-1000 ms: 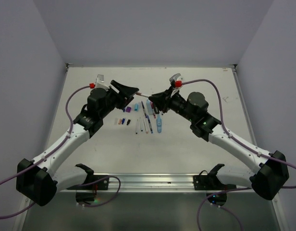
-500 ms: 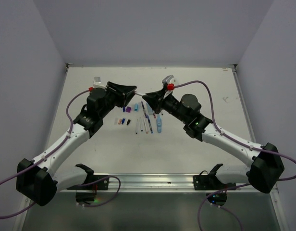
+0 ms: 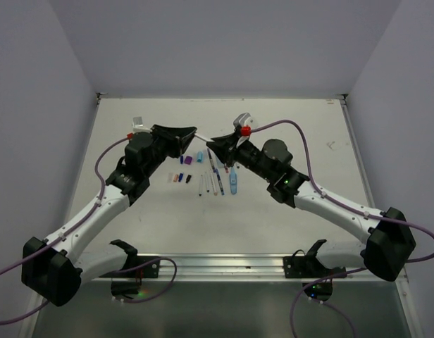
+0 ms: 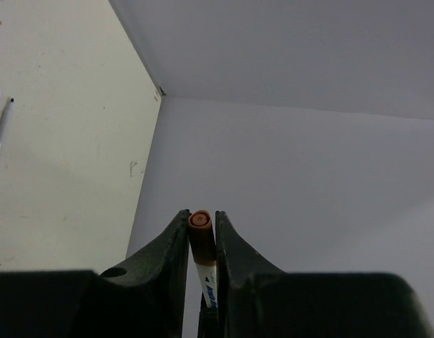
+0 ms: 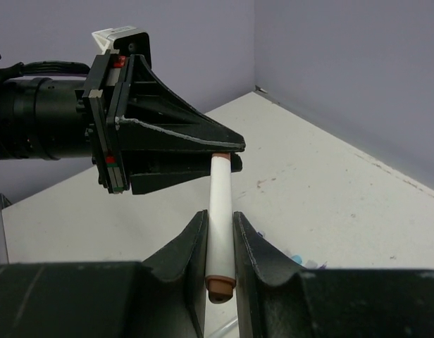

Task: Open the pen caps

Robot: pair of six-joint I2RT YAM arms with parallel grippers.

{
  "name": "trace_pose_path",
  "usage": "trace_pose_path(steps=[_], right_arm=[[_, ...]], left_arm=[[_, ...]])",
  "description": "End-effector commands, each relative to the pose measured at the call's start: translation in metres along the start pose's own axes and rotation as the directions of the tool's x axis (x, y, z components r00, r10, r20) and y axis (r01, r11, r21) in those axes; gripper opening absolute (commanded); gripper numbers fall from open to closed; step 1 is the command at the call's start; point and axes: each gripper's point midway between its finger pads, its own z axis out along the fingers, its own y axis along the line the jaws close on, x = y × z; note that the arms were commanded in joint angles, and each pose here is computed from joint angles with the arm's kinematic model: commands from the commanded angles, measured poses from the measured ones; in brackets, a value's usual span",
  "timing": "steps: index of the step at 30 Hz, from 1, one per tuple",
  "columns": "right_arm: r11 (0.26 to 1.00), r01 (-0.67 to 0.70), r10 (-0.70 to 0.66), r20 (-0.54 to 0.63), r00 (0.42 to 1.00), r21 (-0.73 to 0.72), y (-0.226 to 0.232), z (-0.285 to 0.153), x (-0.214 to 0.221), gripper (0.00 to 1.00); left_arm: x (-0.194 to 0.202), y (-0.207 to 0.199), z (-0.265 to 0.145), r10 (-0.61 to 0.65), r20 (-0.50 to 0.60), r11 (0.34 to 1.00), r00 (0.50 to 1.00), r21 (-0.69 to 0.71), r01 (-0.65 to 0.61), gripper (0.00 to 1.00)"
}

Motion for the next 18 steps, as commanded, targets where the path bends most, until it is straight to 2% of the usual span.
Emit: trace_pose_path(steps=[1, 5, 10, 13, 15, 16, 17, 18], right_arm=[[0.998, 0.017, -0.019, -0.033, 0.999, -0.069, 0.014, -0.006, 0.010, 0.23], [0.996, -0.011, 0.003, -0.082, 0.997, -0.091, 0.019, -0.014, 0.020, 0.45], [0.994, -0.067, 0.051, -0.171, 0.984, -0.088, 0.024, -0.029, 0.026, 0.61], [0.995, -0.091, 0.078, -0.233, 0.969, -0.047, 0.021, -0.038, 0.024, 0.67], [0.995, -0.099, 0.089, -0.263, 0.961, -0.025, 0.020, -0.042, 0.021, 0.71], [0.995, -0.103, 0.099, -0.297, 0.950, 0.003, 0.017, -0.045, 0.020, 0.78], [0.995, -0.102, 0.101, -0.313, 0.944, 0.013, 0.015, -0.046, 0.019, 0.79], [0.995, -0.096, 0.096, -0.333, 0.938, 0.016, 0.015, -0.047, 0.017, 0.79]], left_arm=[[-0.010, -0.022, -0.005, -0.032, 0.051, 0.996, 0.998, 0.083, 0.028, 0.00], [-0.013, -0.026, -0.006, -0.033, 0.070, 0.995, 0.997, 0.097, 0.026, 0.00], [-0.015, -0.029, -0.004, -0.005, 0.081, 0.994, 0.997, 0.113, -0.004, 0.00], [-0.014, -0.031, -0.003, 0.085, 0.085, 0.988, 0.993, 0.121, -0.095, 0.00], [-0.013, -0.029, 0.000, 0.212, 0.091, 0.969, 0.973, 0.113, -0.222, 0.00], [-0.013, -0.029, 0.000, 0.258, 0.096, 0.957, 0.961, 0.112, -0.268, 0.00], [-0.012, -0.026, 0.002, 0.357, 0.097, 0.924, 0.929, 0.107, -0.366, 0.00], [-0.013, -0.025, 0.003, 0.402, 0.099, 0.907, 0.910, 0.097, -0.410, 0.00]])
